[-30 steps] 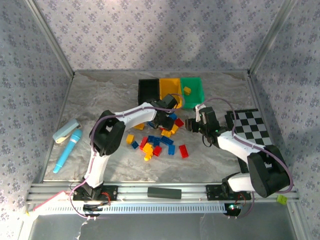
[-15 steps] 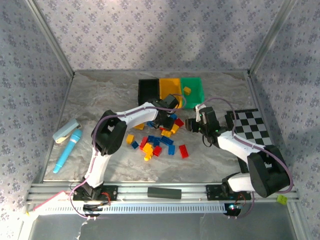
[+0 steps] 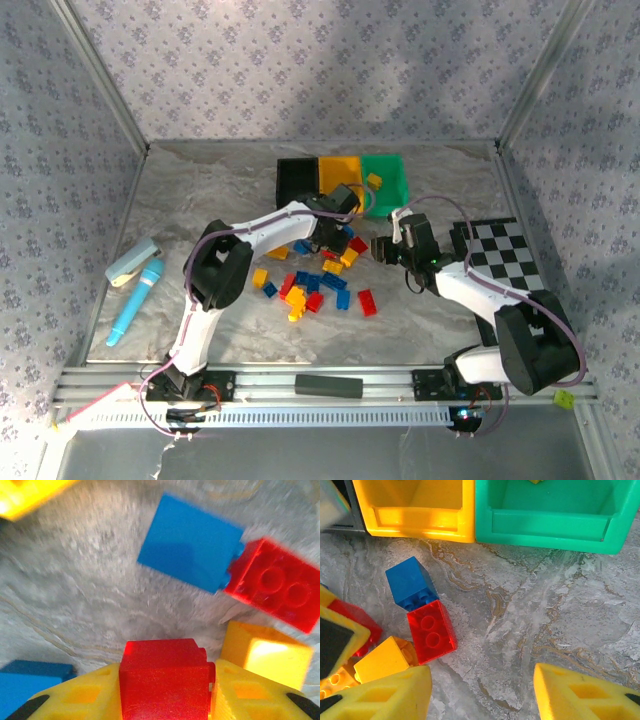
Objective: Sort the legos into containers by color
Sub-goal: Pick up the lego from the center of the table, then place the lego in the container, then pick up the lego from the center of the table, then place the lego in the container, then pick up the lego from the center of the table.
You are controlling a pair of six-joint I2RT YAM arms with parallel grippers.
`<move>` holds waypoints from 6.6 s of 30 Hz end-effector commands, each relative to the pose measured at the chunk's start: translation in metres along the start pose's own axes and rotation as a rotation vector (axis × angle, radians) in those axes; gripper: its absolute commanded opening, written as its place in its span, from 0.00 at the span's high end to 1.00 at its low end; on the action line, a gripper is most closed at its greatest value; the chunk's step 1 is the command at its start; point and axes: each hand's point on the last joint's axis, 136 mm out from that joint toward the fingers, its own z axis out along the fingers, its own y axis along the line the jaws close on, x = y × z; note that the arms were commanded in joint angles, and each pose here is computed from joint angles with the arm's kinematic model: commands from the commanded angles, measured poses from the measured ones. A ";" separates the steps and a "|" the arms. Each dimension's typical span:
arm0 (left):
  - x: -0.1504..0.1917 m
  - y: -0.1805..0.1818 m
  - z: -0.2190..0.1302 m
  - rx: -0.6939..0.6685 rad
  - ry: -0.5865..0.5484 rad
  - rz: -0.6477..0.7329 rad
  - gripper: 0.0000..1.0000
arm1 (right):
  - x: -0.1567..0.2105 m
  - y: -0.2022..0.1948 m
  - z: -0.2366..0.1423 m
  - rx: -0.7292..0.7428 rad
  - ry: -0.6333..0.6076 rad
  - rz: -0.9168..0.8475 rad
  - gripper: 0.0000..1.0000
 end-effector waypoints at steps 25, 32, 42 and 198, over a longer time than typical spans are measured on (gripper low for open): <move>-0.154 0.022 -0.057 -0.011 -0.307 -0.012 0.19 | -0.007 0.000 0.008 -0.014 0.001 0.033 0.42; -0.116 -0.020 -0.080 -0.075 -0.332 0.152 0.20 | -0.005 0.002 0.006 -0.017 0.002 0.034 0.42; -0.063 -0.015 -0.047 -0.031 -0.223 0.052 0.20 | -0.007 -0.009 0.001 0.023 -0.015 0.044 0.42; 0.052 0.176 -0.078 -0.227 -0.315 -0.194 0.28 | -0.023 0.075 0.060 -0.164 0.178 -0.118 0.90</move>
